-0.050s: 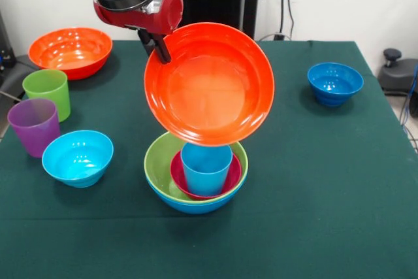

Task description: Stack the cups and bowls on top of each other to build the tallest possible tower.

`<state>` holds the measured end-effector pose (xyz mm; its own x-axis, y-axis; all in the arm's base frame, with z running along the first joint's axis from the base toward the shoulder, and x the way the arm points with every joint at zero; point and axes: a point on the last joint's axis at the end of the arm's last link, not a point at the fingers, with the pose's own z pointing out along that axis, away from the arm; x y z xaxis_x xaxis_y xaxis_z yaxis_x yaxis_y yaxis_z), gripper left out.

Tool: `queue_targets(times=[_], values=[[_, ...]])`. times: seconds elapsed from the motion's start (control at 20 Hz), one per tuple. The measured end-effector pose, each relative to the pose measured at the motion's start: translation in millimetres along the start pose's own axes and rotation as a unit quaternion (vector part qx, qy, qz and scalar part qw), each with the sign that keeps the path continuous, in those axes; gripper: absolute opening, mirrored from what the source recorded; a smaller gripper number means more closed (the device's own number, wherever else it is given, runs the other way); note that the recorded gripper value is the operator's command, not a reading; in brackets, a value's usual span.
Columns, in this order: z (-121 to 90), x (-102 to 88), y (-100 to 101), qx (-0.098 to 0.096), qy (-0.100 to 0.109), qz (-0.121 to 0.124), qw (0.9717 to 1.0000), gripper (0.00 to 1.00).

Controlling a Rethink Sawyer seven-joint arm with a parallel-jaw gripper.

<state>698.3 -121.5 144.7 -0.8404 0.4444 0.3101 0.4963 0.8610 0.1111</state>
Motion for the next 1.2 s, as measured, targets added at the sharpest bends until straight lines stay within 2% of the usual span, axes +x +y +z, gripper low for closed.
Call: queue_targets(times=[0.8,1.2], values=[[7.2,-1.3,0.1,-0.003,0.001,0.0,1.0,0.0],[8.3,-4.7,1.4,-0.008,-0.01,0.0,0.9999,0.0]])
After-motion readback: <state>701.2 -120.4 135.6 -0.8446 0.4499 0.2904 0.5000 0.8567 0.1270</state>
